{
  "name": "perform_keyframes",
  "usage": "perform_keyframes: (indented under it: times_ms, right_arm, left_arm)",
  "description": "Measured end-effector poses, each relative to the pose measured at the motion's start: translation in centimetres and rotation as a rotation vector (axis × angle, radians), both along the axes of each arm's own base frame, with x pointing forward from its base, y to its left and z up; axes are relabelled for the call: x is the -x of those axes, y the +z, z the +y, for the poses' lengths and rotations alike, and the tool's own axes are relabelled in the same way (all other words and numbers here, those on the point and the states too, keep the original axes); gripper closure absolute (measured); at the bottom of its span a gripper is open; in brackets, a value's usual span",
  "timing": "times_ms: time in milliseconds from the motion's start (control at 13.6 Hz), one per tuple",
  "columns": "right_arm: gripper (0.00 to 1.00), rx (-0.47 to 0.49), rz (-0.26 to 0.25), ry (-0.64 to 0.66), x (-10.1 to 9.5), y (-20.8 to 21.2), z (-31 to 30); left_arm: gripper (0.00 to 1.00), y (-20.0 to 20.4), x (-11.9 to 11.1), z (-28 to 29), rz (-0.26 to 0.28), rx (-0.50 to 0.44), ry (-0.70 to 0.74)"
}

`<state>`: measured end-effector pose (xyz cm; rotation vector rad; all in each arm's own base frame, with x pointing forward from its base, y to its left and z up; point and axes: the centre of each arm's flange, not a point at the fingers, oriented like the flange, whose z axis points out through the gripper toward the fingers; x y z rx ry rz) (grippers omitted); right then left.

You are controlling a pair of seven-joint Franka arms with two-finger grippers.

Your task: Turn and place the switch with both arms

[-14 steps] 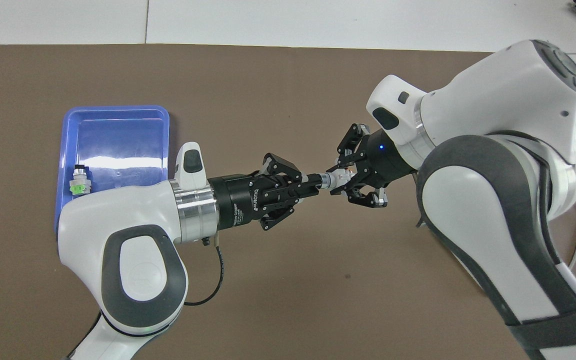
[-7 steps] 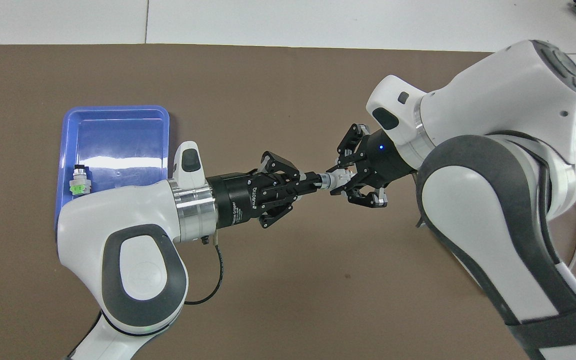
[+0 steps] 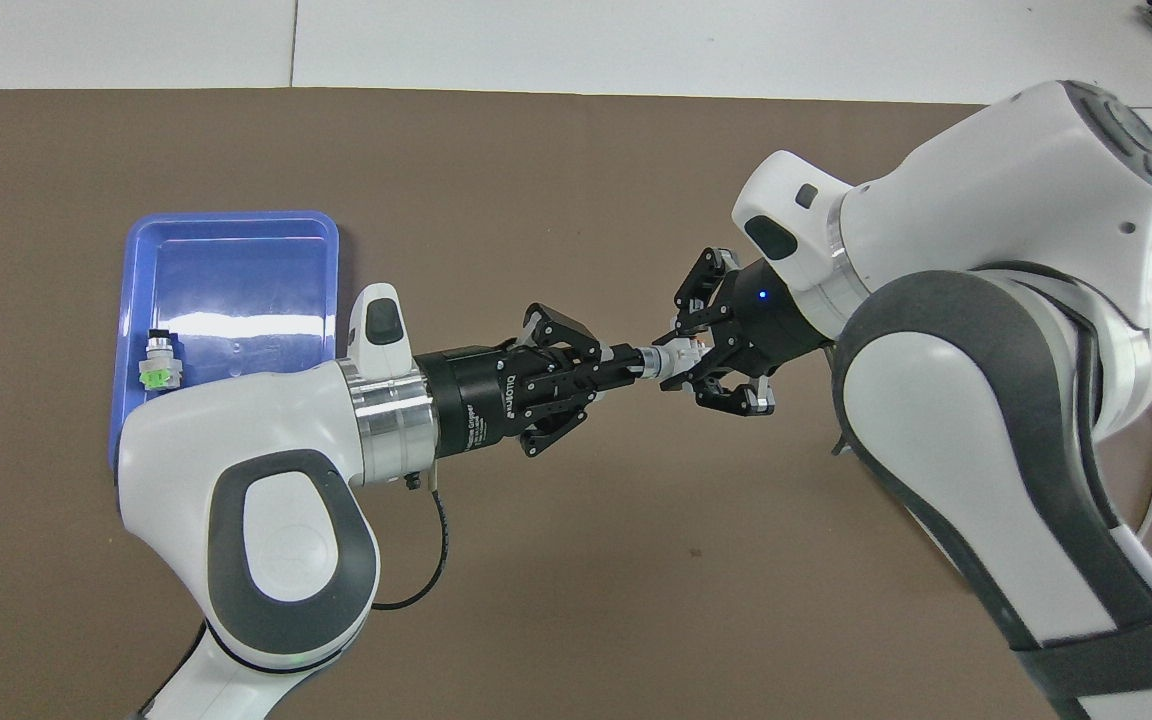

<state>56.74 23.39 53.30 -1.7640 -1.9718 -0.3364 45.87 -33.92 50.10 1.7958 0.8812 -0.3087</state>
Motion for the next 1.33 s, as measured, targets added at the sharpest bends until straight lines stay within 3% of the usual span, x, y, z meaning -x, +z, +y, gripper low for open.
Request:
perform_keyframes:
  times_ms: [221,663,1326]
  right_arm:
    - [0.67,0.002,-0.001,-0.005,0.11,0.08,-0.30]
    - [0.67,0.002,-0.003,-0.006,0.13,0.09,-0.30]
    - [0.67,0.001,-0.011,-0.009,0.13,0.03,-0.12]
  left_arm:
    - [0.90,0.01,0.18,-0.27,-0.004,-0.003,0.000]
    - [0.90,0.06,0.17,-0.29,-0.036,-0.014,-0.016]
    - [0.90,0.43,0.02,-0.27,-0.355,-0.118,-0.176]
